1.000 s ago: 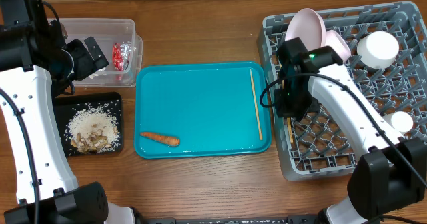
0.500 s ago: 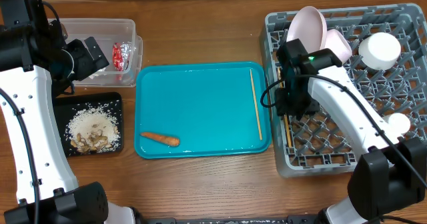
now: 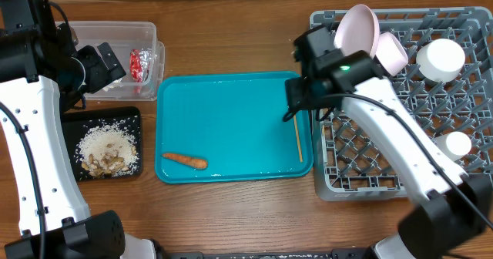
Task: Sort waste into correct bins and load items into the dishwasher
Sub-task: 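Grasp the second chopstick with the right gripper and place it in the rack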
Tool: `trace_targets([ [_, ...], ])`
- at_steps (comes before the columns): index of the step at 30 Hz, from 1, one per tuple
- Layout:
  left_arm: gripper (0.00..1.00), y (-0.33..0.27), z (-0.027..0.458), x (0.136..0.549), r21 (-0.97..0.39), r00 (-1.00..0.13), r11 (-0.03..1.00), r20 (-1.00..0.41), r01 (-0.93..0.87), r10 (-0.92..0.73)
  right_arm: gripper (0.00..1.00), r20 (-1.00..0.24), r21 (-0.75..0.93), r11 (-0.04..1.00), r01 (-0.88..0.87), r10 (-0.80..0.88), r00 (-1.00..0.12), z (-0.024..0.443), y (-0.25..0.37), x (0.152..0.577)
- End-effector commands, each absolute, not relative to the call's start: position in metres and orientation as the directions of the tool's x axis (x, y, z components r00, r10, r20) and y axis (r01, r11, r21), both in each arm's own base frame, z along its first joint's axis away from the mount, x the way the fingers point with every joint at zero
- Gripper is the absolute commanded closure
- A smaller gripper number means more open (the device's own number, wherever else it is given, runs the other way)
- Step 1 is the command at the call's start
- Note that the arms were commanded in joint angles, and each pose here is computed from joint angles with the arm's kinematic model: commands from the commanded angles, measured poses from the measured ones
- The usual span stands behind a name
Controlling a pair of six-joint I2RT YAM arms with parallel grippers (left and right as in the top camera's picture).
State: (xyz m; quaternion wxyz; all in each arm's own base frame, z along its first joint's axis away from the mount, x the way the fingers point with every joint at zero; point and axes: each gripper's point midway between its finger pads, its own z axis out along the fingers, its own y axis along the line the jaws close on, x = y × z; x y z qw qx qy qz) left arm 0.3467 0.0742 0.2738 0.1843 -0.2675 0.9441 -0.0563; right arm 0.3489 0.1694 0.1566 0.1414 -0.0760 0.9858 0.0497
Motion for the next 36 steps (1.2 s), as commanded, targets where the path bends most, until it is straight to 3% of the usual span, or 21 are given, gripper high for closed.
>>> trace_targets([
  [1, 0.0, 0.072, 0.276, 0.346, -0.21, -0.798, 0.86, -0.322, -0.464, -0.509, 0.37, -0.191, 0.049, 0.986, -0.162, -0.15, -0.97, 0.12, 0.175, 0.349],
  [15, 0.0, 0.072, 0.275, 0.345, -0.209, -0.799, 0.86, -0.318, -0.465, -0.51, 0.38, 0.061, 0.002, 0.991, -0.133, -0.133, -0.989, 0.019, 0.177, 0.34],
  [24, 0.0, 0.072, 0.275, 0.345, -0.209, -0.799, 0.86, -0.318, -0.466, -0.51, 0.44, 0.098, -0.01, 0.991, -0.133, -0.132, -0.986, 0.002, 0.176, 0.337],
  [33, 0.0, 0.072, 0.275, 0.345, -0.209, -0.799, 0.86, -0.318, -0.465, -0.51, 0.92, 0.12, 0.052, 0.991, -0.127, -0.132, -0.984, 0.003, 0.186, 0.332],
  [36, 0.0, 0.072, 0.275, 0.345, -0.209, -0.799, 0.86, -0.319, -0.465, -0.51, 0.96, 0.136, 0.085, 0.989, -0.122, -0.133, -0.982, 0.004, 0.191, 0.328],
])
